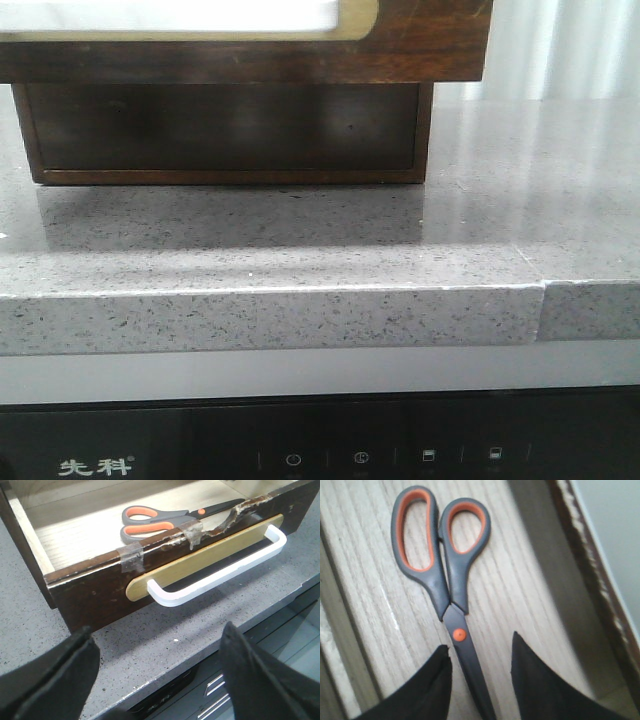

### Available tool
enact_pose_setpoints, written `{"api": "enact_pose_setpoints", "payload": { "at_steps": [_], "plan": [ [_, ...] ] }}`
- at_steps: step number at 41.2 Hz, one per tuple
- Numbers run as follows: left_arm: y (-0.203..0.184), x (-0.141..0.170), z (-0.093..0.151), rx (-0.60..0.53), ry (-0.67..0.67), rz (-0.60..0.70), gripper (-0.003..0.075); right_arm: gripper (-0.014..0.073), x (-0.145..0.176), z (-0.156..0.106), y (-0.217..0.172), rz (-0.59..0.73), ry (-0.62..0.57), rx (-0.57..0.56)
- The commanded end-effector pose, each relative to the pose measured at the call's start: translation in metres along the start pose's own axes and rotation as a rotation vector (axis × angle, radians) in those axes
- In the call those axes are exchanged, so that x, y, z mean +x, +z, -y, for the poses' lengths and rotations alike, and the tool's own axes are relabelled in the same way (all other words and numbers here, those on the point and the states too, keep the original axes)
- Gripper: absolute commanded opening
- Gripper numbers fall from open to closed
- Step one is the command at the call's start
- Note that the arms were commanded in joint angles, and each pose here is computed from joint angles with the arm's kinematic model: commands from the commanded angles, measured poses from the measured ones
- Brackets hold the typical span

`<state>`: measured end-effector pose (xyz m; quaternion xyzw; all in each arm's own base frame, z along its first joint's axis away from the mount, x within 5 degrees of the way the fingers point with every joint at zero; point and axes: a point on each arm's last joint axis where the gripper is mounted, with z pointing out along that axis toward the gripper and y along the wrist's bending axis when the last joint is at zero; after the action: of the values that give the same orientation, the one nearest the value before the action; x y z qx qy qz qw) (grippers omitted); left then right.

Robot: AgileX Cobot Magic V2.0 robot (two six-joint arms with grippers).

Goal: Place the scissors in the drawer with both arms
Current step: 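Lower the scissors into the drawer and open the right gripper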

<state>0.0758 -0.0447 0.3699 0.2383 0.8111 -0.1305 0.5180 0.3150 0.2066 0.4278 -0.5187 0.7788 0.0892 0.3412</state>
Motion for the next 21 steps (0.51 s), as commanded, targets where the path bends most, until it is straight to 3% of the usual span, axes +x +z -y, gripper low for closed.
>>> {"api": "enact_pose_setpoints", "payload": {
  "at_steps": [1,9,21],
  "plan": [
    [-0.005,-0.015,0.000,0.006,-0.008,0.109,0.0491,0.0323,-0.007,-0.002,-0.061,0.148,0.123,0.092],
    [-0.005,-0.015,0.000,0.006,-0.008,0.109,0.0491,0.0323,0.004,-0.014,-0.110,0.186,0.426,0.091],
    [-0.005,-0.015,0.000,0.006,-0.008,0.109,0.0491,0.0323,0.035,-0.054,-0.169,0.319,0.428,0.136]
  ]
}}
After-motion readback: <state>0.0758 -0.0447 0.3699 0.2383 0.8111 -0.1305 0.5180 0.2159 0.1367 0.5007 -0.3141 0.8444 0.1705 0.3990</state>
